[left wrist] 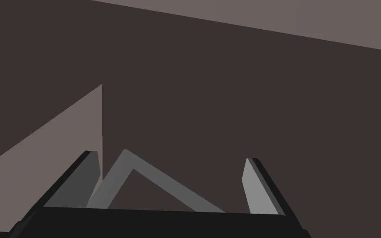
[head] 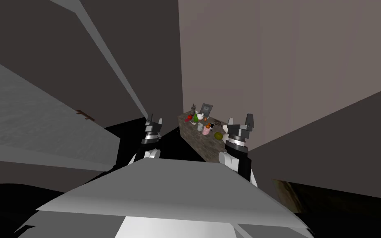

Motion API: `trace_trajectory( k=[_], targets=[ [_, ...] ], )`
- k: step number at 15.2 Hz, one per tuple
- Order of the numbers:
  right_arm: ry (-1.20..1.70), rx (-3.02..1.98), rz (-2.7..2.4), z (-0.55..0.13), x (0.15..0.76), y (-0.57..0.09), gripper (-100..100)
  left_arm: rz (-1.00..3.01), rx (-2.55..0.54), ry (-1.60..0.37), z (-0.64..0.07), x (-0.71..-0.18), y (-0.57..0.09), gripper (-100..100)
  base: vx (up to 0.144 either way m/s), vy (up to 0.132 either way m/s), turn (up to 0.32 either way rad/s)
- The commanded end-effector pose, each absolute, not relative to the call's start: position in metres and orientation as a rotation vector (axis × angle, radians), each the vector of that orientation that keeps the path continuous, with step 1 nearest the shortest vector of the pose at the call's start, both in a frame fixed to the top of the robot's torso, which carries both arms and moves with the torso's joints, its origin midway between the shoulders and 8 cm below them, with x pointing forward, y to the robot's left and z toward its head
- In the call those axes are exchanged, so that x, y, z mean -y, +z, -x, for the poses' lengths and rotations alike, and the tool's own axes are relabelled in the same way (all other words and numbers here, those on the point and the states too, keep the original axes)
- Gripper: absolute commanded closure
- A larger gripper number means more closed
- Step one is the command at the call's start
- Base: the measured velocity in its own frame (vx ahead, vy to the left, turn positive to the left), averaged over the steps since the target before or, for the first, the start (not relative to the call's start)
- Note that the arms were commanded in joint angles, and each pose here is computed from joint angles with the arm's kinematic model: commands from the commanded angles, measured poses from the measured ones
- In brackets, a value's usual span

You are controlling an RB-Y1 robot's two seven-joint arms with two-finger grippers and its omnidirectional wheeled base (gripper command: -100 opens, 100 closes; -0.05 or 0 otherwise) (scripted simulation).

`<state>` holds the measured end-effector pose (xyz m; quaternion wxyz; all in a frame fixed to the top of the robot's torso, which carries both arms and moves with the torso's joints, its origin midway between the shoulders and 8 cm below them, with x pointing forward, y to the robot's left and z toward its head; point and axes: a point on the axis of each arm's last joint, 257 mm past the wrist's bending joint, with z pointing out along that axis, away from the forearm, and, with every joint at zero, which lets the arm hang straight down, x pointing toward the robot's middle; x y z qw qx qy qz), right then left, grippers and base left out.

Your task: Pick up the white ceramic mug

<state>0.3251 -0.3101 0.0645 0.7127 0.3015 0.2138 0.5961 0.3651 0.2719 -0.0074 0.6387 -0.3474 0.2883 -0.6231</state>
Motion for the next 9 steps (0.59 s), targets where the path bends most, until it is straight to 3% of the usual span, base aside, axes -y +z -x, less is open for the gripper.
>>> trace_trajectory(
  k=[1, 9],
  targets=[
    [1.33, -0.513, -0.622, -0.328, 0.3, 0.068, -100, 0.793, -0.658, -1.422, -0.365, -0.272, -0.007, 0, 0.01, 0.004, -0.008],
    [1.358, -0.632, -0.426, -0.339, 0.252, 0.079, -100, 0.793, -0.658, -1.422, -0.365, -0.272, -0.007, 0, 0.029, 0.009, -0.011]
  ],
)
